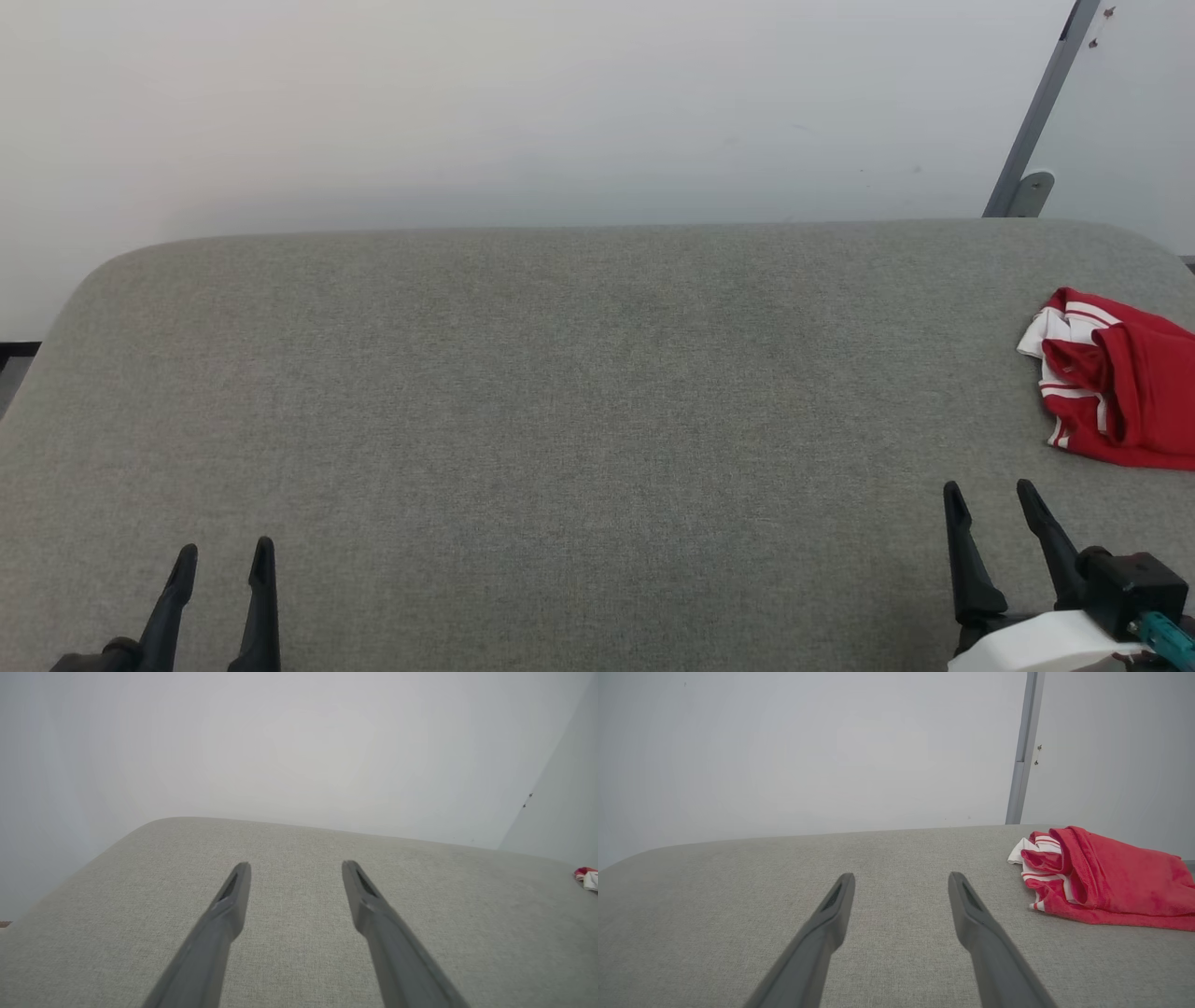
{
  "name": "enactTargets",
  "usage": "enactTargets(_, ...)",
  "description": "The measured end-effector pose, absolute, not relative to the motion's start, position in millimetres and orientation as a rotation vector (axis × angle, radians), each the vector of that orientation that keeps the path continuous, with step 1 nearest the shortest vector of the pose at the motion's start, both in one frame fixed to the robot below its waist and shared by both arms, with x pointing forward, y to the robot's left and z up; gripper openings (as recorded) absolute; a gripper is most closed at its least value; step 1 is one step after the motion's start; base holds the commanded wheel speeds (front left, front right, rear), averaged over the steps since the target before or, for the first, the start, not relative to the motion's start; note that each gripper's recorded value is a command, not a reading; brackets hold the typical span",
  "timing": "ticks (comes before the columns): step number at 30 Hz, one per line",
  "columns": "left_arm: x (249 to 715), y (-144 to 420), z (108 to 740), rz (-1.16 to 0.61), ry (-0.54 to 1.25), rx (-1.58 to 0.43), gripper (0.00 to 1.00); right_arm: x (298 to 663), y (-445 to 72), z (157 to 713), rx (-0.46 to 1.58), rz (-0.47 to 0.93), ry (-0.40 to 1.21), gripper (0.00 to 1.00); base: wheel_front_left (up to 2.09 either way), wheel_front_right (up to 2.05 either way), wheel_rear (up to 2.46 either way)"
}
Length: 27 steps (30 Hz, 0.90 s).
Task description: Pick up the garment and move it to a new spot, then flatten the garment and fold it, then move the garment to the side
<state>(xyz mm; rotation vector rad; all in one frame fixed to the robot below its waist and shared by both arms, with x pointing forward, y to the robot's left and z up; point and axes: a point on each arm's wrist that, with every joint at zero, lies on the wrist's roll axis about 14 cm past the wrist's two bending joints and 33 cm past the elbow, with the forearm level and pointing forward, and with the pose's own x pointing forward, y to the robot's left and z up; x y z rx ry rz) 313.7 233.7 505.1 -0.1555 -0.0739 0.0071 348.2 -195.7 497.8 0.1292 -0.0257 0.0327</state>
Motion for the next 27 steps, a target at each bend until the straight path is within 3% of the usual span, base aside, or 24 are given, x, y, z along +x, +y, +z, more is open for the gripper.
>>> enactTargets(20,317,233,512,-0.006,-0.092,-0.126,1.0,347,-194,497,0.135,0.032,-0.025,1.0,0.0,0.0,0.0)
enactTargets(21,317,233,511,-0.005,-0.088,-0.125,0.0,347,-194,496,0.136,0.031,-0.021,0.0,0.0,0.0,0.0)
enactTargets(27,312,228,489,0.014,-0.02,-0.193,0.0,340,-195,475,0.181,0.013,0.05,0.0,0.0,0.0,0.0)
